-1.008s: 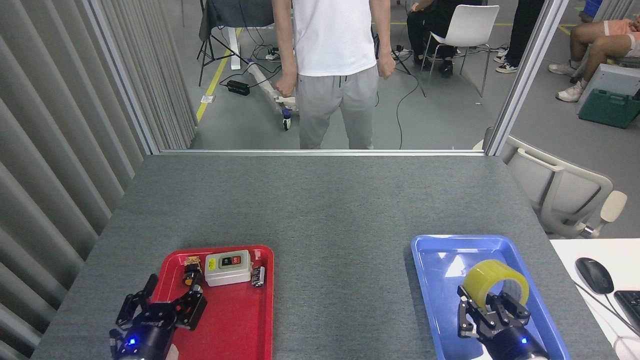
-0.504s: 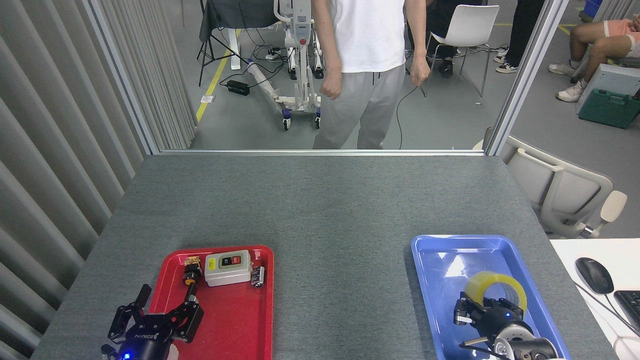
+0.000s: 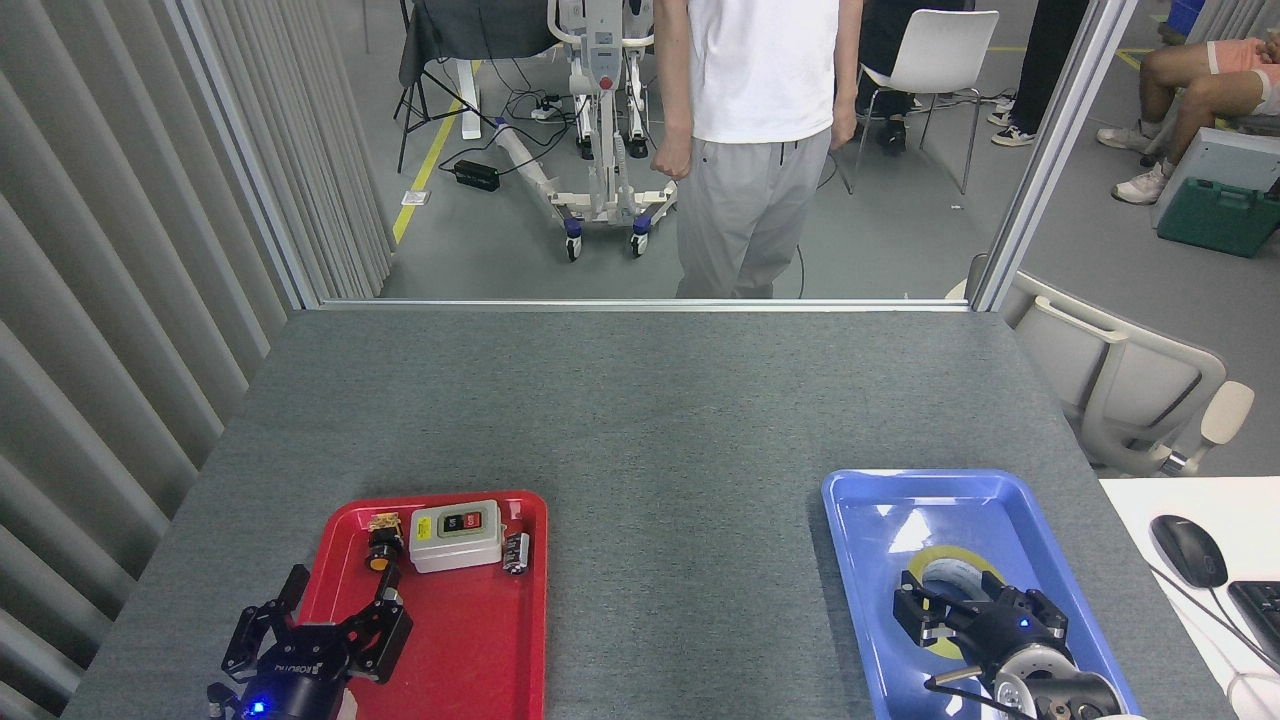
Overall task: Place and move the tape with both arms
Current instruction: 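Open the right gripper and release the tape in the blue tray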
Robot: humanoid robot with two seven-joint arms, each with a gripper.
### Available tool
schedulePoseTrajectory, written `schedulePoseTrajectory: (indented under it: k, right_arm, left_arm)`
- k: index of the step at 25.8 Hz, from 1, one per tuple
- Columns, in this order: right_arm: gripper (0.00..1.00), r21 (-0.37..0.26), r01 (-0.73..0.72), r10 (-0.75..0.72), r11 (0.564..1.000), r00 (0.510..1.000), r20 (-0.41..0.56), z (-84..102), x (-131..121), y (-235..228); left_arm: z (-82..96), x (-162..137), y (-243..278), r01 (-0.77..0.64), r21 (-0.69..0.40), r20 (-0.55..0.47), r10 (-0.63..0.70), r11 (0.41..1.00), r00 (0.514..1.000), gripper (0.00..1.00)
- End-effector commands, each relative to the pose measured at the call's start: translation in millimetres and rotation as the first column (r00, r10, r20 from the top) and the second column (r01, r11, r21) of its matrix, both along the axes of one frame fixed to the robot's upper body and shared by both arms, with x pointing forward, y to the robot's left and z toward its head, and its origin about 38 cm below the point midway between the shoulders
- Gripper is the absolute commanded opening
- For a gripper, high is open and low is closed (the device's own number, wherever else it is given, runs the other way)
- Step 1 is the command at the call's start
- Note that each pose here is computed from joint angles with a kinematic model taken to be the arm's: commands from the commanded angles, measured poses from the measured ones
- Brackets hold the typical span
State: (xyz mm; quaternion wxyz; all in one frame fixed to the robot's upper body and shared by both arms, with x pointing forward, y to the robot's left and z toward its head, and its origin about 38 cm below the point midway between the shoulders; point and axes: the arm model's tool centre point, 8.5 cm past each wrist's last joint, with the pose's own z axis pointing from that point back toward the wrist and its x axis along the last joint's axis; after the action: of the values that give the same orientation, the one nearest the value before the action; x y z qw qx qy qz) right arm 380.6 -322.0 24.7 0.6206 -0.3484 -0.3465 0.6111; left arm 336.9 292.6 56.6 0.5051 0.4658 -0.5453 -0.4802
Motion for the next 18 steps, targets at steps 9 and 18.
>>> schedulePoseTrajectory:
  k: [9,18]
  right_arm:
    - [0.99,-0.031,-0.039,0.049,0.999,0.867,0.496,43.4,-40.5,-0.3]
    - [0.99,-0.011,-0.051,0.049,0.999,0.845,0.532,46.3,-52.1,26.7]
  left_arm:
    - [0.5,3.4,-4.1,0.020,-0.025,0.001,-0.020,0.999,1.000,1.00]
    - [-1.3,5.2,0.1,0.008,-0.046,-0.009,-0.008,0.999,1.000,1.00]
